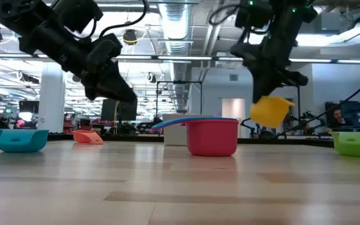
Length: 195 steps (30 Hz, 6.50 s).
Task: Nest measuring cups in basket
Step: Stack the yellow measuring cup on top of the blue measuring cup, then stack the green measuring cup on top of the yellow measuring cup
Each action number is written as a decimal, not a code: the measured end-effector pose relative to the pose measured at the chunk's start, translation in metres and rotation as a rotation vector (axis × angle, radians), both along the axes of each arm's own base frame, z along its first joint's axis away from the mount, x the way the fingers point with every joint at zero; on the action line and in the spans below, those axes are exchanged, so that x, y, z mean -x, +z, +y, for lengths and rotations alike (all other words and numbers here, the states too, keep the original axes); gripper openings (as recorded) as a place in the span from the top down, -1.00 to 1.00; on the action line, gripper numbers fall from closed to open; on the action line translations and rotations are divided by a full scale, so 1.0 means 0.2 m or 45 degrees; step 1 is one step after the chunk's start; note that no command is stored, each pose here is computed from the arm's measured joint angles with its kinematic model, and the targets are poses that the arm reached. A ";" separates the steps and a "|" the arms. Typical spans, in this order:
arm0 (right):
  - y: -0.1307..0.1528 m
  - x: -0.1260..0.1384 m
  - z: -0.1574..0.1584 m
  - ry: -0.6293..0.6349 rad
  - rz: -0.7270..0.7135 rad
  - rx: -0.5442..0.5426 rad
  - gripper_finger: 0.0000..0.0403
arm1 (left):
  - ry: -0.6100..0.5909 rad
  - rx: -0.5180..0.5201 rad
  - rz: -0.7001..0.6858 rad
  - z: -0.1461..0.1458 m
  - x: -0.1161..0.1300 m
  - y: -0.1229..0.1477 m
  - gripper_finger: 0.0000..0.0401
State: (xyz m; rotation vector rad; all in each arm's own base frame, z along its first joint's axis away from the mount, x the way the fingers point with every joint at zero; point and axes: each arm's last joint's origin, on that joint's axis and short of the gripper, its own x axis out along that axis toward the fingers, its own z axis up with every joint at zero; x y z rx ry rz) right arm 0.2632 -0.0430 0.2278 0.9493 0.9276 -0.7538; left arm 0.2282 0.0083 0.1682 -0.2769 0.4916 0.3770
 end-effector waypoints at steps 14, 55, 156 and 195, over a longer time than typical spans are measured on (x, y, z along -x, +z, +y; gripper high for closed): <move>0.15 -0.34 0.32 0.138 -0.042 -0.128 0.90 | -0.006 -0.116 0.101 0.01 -0.03 0.05 0.53; 0.21 -0.51 0.20 0.527 0.028 -0.177 0.50 | -0.007 -0.139 0.182 0.02 -0.01 0.03 0.53; -0.17 -0.56 0.68 1.383 0.158 0.331 0.70 | 0.040 -0.003 0.444 -0.34 0.02 0.29 0.53; -0.15 0.41 0.30 0.281 0.645 0.088 0.54 | -0.109 -0.234 0.284 -0.14 -0.25 0.25 0.53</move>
